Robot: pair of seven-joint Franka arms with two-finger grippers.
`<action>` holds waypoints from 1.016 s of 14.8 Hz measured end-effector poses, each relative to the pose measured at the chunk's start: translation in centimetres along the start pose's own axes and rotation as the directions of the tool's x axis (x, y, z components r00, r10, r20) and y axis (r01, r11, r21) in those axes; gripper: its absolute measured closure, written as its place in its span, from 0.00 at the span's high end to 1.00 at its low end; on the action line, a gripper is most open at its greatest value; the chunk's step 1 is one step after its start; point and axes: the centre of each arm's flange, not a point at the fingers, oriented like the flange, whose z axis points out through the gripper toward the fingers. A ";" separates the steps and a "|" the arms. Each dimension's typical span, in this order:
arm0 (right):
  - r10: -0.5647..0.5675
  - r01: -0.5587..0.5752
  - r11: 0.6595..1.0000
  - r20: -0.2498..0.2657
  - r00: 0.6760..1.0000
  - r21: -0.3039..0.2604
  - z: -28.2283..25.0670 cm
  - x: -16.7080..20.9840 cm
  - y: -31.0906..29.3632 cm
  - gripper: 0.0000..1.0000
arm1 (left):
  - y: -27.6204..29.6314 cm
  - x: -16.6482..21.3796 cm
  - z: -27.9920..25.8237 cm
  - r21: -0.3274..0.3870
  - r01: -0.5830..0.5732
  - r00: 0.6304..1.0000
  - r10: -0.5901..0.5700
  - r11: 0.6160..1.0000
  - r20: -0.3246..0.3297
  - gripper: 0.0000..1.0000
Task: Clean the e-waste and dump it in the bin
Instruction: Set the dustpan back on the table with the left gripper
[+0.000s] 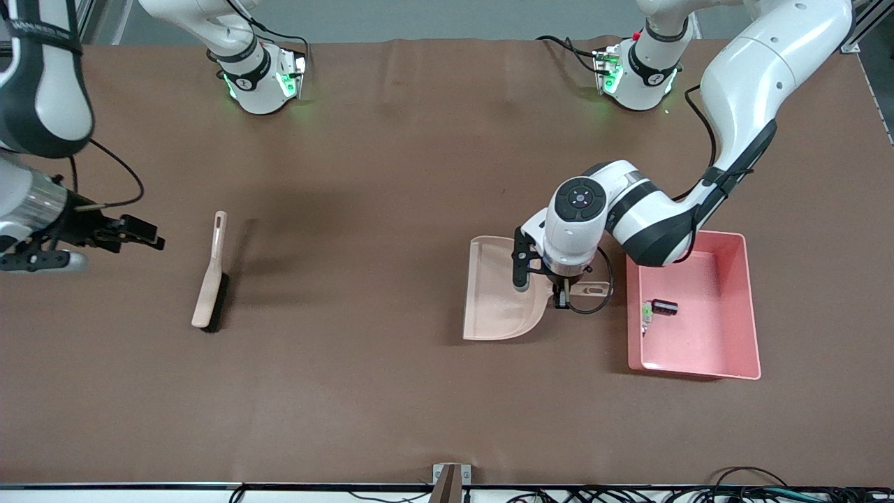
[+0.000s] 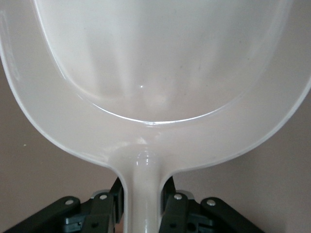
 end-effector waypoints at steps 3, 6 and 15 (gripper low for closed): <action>-0.011 0.012 0.999 0.020 1.000 -0.033 -3.8 -0.2 -0.4 1.00 | 1.0 1.0 1.3 -0.008 -0.010 1.000 0.010 1.000 0.021 0.33; -0.019 0.019 0.999 0.002 1.000 -0.050 -6.5 -0.9 -0.7 1.00 | 2.2 2.4 4.4 -0.018 -0.005 0.997 0.006 1.000 0.083 0.33; 0.054 -0.057 0.992 -0.032 0.998 -0.109 -14.1 -1.8 -2.2 1.00 | 1.6 1.8 6.1 0.010 0.027 0.993 -0.028 1.000 0.117 0.75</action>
